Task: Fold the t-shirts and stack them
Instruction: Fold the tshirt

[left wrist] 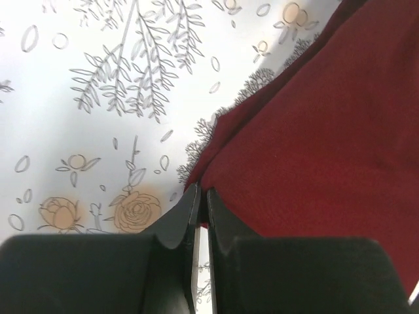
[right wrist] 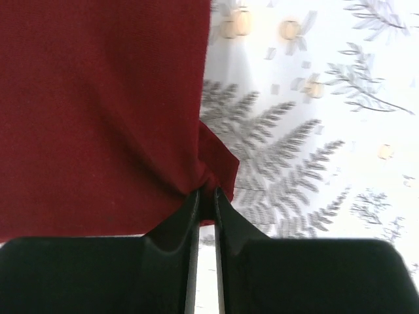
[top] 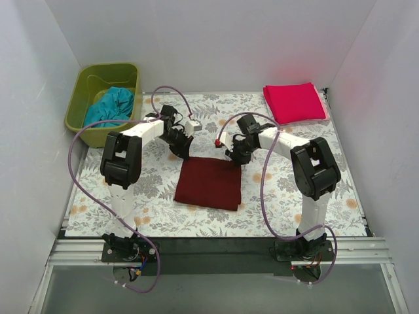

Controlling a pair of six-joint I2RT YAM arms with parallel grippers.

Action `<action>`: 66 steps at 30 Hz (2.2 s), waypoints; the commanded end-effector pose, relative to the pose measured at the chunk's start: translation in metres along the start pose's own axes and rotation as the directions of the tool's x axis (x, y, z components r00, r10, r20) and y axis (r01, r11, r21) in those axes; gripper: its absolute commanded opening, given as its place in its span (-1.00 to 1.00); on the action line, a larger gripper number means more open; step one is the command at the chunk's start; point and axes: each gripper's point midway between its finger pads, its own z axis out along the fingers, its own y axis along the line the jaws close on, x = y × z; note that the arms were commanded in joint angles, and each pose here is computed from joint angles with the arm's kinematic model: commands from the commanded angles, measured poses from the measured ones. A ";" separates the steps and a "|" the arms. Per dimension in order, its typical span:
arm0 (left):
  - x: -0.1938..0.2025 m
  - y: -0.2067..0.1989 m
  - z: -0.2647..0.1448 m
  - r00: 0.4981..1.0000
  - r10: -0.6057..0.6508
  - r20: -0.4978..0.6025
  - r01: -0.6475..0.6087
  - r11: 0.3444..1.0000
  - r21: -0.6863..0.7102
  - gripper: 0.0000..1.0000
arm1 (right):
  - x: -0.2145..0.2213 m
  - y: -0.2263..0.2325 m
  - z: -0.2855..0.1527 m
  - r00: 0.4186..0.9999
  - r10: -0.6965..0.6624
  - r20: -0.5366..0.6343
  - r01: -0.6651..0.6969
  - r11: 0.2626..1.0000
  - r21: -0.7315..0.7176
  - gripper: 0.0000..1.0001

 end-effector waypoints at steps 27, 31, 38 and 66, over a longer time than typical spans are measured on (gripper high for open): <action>-0.110 -0.073 -0.040 0.584 -0.708 0.397 0.549 0.705 0.449 0.75 | -0.106 0.011 -0.064 0.442 0.846 0.297 -0.611 0.527 -0.591 0.97; -0.099 -0.031 -0.012 0.477 -0.778 0.408 0.651 0.625 0.431 0.77 | -0.075 -0.022 -0.012 0.416 0.860 0.295 -0.695 0.510 -0.508 0.97; -0.064 0.012 0.010 0.337 -0.866 0.369 0.760 0.482 0.437 0.79 | -0.031 -0.070 0.006 0.347 0.872 0.344 -0.765 0.475 -0.434 0.96; 0.039 -0.131 0.030 0.432 -0.902 0.002 0.857 0.412 0.309 0.87 | -0.013 0.086 0.001 0.239 0.971 0.032 -0.806 0.216 -0.551 0.97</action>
